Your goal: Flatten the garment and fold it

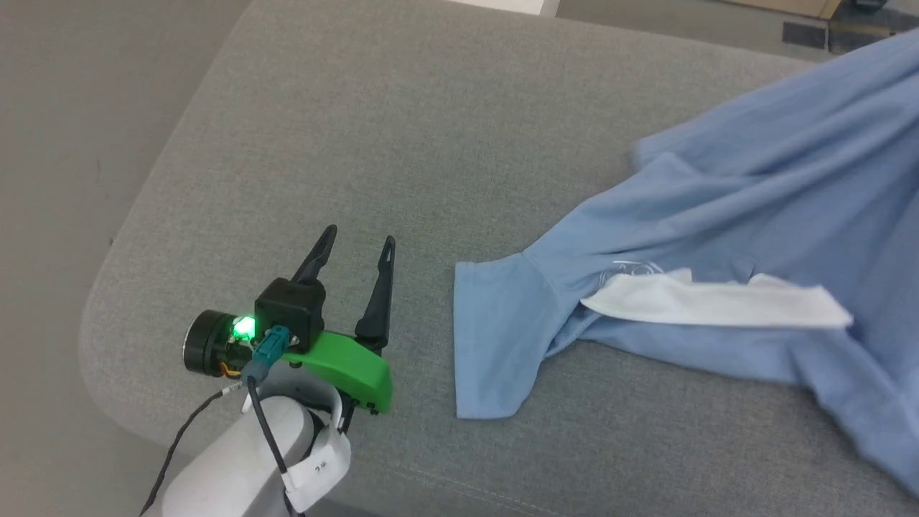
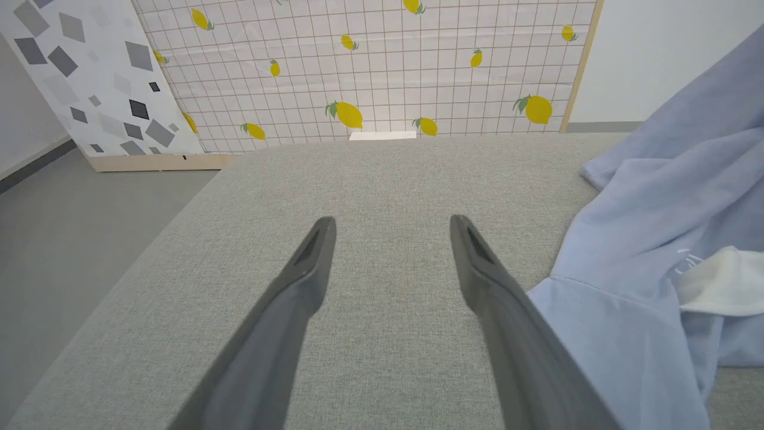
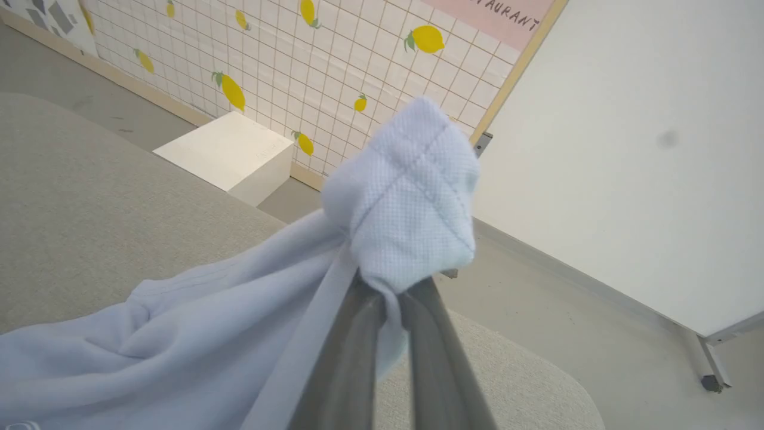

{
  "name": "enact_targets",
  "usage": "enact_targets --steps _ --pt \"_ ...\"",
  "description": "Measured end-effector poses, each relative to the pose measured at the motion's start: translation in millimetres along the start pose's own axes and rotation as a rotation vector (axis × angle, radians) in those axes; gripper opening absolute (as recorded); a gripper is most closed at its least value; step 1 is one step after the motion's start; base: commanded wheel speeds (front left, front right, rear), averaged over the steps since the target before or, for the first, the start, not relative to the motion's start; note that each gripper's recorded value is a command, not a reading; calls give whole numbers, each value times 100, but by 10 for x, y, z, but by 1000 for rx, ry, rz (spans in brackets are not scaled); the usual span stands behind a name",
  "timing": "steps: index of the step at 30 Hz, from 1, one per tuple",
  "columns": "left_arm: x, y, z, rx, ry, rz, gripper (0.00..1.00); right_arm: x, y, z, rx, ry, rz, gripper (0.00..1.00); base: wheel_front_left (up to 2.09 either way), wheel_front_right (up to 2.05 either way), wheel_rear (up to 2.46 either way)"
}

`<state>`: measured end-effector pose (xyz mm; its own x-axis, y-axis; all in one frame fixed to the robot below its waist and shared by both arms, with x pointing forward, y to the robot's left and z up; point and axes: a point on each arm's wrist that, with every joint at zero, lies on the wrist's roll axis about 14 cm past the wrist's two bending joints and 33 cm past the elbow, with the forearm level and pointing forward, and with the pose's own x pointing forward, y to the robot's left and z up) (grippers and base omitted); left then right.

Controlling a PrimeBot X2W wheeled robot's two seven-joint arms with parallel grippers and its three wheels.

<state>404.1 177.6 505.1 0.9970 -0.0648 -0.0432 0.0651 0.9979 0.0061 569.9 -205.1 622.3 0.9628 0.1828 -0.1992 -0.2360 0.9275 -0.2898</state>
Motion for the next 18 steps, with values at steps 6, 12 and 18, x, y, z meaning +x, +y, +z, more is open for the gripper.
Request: enact_targets --steps 6,12,18 --pt "62 0 -117 -13 25 9 100 315 -384 -41 -80 10 -111 0 0 0 0" --pt "91 122 -270 -8 63 48 100 768 -327 -401 -132 91 -115 0 0 0 0" --pt "102 216 -392 -3 93 79 100 1055 -109 -1171 -143 300 -67 100 0 0 0"
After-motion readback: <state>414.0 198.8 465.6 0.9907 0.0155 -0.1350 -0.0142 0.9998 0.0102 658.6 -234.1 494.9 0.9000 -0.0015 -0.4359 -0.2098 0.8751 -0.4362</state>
